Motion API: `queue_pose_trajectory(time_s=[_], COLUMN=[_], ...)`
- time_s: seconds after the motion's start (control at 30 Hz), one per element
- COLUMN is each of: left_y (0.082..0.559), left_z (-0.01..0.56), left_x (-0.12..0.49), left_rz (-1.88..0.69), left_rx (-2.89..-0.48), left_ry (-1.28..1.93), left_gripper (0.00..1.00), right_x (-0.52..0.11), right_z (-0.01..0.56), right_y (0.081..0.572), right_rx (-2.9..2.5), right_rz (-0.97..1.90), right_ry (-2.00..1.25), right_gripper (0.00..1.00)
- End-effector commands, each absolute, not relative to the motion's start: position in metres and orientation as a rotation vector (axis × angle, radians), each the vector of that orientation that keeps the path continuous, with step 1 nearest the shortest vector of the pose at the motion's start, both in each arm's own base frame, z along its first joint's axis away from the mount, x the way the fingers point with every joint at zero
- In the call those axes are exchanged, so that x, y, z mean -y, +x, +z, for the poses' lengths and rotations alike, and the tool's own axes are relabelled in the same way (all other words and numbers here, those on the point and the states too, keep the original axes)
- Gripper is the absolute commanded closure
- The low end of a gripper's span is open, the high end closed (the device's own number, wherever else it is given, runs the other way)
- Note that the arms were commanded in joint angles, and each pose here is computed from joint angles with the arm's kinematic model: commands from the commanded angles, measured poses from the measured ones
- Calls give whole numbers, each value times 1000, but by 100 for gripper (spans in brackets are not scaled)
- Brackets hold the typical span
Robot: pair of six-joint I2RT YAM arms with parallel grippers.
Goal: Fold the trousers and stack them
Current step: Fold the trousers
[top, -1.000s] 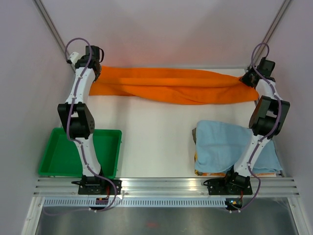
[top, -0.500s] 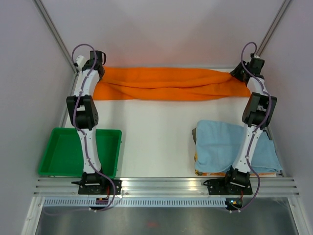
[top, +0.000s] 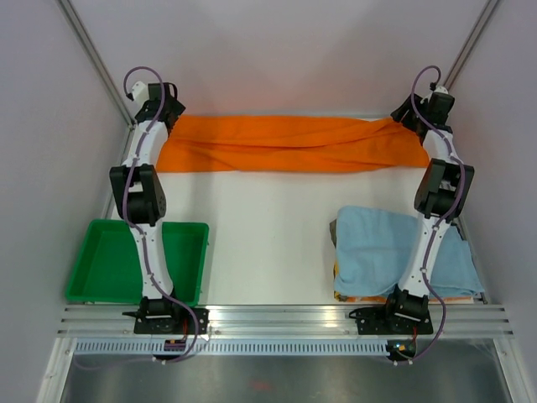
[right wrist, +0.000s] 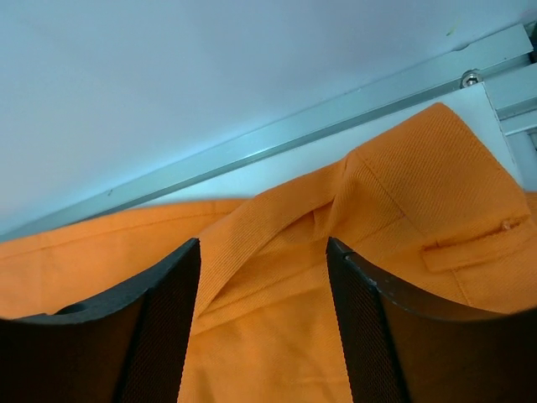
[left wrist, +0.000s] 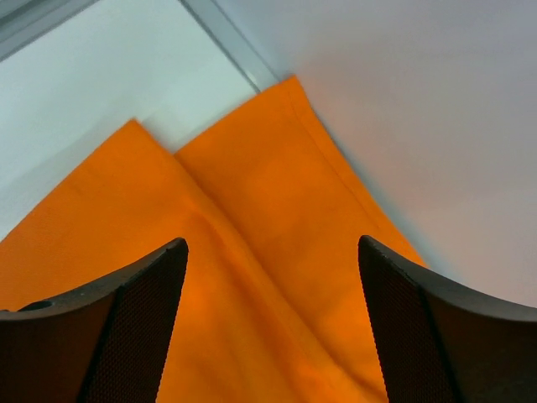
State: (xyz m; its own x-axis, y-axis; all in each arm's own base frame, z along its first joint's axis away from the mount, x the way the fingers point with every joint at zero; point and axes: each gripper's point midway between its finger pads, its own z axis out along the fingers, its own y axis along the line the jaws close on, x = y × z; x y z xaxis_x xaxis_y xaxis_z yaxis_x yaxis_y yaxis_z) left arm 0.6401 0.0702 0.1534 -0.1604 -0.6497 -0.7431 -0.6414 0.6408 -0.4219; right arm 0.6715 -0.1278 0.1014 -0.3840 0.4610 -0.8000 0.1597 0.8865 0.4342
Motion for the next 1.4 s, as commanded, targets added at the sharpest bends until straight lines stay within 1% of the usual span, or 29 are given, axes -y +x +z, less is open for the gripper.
queue_pose_trajectory(time_s=[0.0,0.03,0.07,0.1,0.13,0.17,0.2,0.23,0.27,0.33,0.37,0.4,0.47,0.53,0.57,0.6,0.67,0.7,0.77,0.8,0.87,0.9,0.97,1.0,1.03,1.07,1.13,1.2,1.37], left_y=[612,599,591,575,565,554,539,534,528,521,521,522,530,538,544,547,556,558,567,570,580,590,605,610,614,627,630,642,612], left_z=[223,241,240,213,209,218,191,186,184,165,155,149,144,119,121,98,94,75,70,66,55,57,59,59,48,62,56,51,12], left_x=[-51,-48,-43,-38,-35,-31,-31,-31,-30,-29,-28,-27,-22,-20,-19,-20,-24,-23,-24,-24,-19,-17,-13,-13,-14,-14,-17,-15,-9], left_rz=[-61,-80,-88,-78,-85,-113,-96,-100,-103,-88,-83,-85,-122,-117,-115,-90,-61,-40,-43,-44,-82,-110,-150,-155,-146,-154,-120,-129,-113], left_rx=[-1835,-1821,-1839,-1909,-1926,-1917,-1973,-1972,-1975,-2013,-2034,-2047,-2061,-2114,-2124,-2168,-2180,-2212,-2206,-2206,-2208,-2182,-2157,-2150,-2170,-2142,-2178,-2201,-2368], left_ry=[-877,-860,-851,-858,-858,-863,-886,-890,-899,-908,-913,-913,-907,-928,-934,-951,-968,-980,-998,-1003,-1003,-991,-972,-965,-951,-926,-904,-883,-935], left_gripper=[12,11,11,11,11,12,13,17,19,25,29,37,43,44,44,44,44,44,45,46,49,58,69,69,69,69,69,69,70], right_x=[123,120,117,113,110,107,108,105,104,106,107,108,110,115,116,117,122,125,127,129,131,132,132,132,131,131,130,136,123], right_z=[199,189,204,204,186,197,193,169,171,144,135,127,107,93,89,85,76,78,63,69,51,56,44,42,28,23,18,17,-7], right_y=[662,654,646,641,629,621,615,602,597,583,580,577,572,569,568,568,569,572,576,583,588,595,603,605,603,603,604,603,578], right_rx=[-1835,-1867,-1855,-1861,-1904,-1892,-1899,-1947,-1939,-1994,-2016,-2039,-2098,-2127,-2134,-2139,-2148,-2142,-2164,-2148,-2170,-2151,-2158,-2158,-2188,-2201,-2227,-2240,-2355], right_rz=[322,326,327,339,348,346,335,338,331,300,293,282,260,231,224,216,187,178,170,169,173,179,200,204,207,211,217,184,215], right_ry=[327,333,317,310,330,328,348,373,371,406,413,420,444,474,481,488,504,505,520,514,530,532,549,554,566,584,599,633,683], right_gripper=[32,32,31,31,31,32,31,31,32,34,35,36,46,49,50,50,49,49,48,48,48,49,52,55,63,66,74,76,84])
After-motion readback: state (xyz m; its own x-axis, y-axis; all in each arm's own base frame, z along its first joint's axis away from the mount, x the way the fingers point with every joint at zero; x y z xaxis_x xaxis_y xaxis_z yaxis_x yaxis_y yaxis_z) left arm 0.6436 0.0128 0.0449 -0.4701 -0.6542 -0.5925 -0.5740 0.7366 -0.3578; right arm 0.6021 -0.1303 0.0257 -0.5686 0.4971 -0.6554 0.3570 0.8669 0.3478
